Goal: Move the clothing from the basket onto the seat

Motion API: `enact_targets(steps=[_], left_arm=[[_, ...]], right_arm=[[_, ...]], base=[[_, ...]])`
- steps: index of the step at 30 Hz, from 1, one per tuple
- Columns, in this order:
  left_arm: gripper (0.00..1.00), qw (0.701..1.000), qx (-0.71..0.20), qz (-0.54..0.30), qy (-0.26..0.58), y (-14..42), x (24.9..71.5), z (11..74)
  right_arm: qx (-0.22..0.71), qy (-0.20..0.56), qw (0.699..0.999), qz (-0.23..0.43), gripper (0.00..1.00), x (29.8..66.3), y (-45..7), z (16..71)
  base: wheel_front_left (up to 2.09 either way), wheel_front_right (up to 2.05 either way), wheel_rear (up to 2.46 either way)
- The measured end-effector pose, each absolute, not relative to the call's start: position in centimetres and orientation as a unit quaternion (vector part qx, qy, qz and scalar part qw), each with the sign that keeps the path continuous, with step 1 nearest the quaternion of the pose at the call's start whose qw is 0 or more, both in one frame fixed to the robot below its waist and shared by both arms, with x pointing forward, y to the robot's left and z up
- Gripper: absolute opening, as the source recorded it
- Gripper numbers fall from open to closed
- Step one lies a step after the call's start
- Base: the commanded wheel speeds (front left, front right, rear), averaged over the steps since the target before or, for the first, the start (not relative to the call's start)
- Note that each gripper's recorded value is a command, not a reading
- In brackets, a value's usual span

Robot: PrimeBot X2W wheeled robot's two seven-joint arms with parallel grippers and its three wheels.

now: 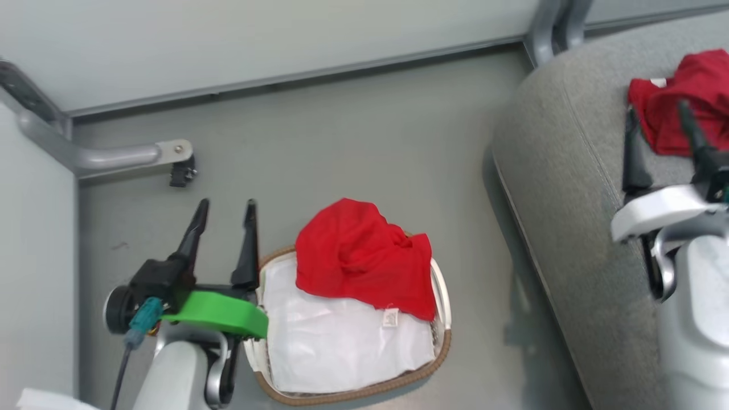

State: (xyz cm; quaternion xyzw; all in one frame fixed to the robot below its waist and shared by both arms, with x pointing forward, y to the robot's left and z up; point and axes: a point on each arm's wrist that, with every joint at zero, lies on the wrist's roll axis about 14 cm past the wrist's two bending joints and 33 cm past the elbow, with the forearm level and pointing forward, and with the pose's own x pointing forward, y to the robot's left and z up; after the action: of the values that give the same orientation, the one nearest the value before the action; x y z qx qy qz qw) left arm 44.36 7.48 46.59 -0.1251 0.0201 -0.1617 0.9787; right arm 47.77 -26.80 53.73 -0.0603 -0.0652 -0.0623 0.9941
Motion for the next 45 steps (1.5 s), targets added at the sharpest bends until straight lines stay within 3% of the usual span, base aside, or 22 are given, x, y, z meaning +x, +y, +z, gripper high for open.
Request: enact_targets(steps=[6,16,45], left_arm=[[1.00,0.986,-0.128,-0.103,0.017,11.6,42.2,47.0],[1.00,0.990,-0.133,-0.047,0.021,15.2,38.8,46.7],[1.00,0.990,-0.136,-0.036,0.031,15.6,36.6,46.3]], right_arm=[[-0.014,-0.064,0.998,-0.014,1.00,46.2,-21.9,53.0],[0.029,-0.046,0.998,0.027,1.00,43.2,-18.2,51.6],[0.043,-0.023,0.997,0.062,1.00,40.8,-15.7,50.2]], base=[[0.00,0.00,0.00],[0.00,0.00,0.00],[0.00,0.00,0.00]])
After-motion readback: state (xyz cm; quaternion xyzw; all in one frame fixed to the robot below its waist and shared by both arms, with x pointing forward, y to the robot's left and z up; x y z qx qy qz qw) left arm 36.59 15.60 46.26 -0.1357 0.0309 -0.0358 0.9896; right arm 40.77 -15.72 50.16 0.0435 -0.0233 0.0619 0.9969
